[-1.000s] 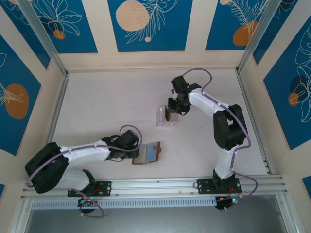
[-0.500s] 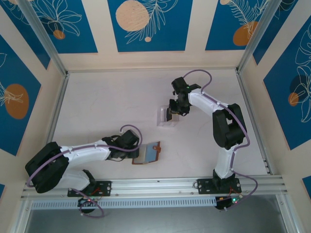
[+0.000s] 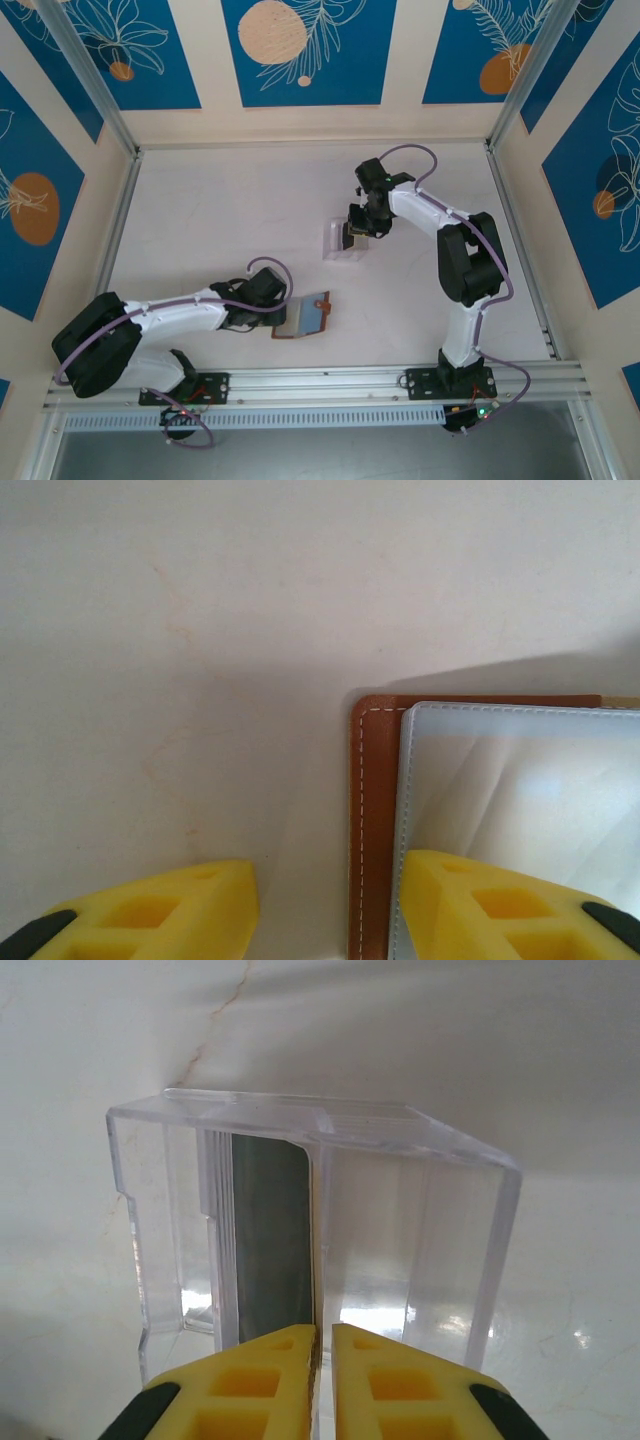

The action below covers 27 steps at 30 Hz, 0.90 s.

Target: Put the credit cards into the card holder

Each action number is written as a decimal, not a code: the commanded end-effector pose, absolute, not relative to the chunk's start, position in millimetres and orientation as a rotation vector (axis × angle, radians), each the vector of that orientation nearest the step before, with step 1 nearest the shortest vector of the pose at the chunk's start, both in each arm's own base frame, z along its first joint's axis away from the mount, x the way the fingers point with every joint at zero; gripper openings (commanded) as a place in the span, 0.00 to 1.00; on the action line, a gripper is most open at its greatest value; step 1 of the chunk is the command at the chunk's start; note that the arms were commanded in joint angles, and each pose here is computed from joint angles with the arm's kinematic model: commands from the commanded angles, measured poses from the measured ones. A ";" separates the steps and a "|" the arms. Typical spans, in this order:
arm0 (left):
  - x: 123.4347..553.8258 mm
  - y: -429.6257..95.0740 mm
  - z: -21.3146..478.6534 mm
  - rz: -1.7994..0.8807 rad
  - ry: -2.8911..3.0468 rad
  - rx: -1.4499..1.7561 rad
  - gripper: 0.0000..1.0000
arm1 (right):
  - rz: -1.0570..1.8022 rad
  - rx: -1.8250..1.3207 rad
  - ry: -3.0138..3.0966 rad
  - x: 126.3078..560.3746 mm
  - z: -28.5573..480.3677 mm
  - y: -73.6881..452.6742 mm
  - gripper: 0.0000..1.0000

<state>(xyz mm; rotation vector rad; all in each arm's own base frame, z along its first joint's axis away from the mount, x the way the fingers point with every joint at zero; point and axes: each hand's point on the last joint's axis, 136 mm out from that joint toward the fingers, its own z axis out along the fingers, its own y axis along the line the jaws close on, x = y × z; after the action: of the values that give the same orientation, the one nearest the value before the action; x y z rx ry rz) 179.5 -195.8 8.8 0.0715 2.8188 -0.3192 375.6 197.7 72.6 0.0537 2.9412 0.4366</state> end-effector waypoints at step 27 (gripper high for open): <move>164.4 -190.4 -35.5 -0.277 2.904 0.079 0.46 | 0.513 -0.013 2.887 376.3 101.2 197.3 0.00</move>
<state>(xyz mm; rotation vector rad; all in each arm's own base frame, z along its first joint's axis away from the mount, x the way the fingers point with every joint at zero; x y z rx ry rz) 179.5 -195.6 7.8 0.0718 2.8226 -0.3135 376.0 199.0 81.6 0.0107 2.9261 0.5027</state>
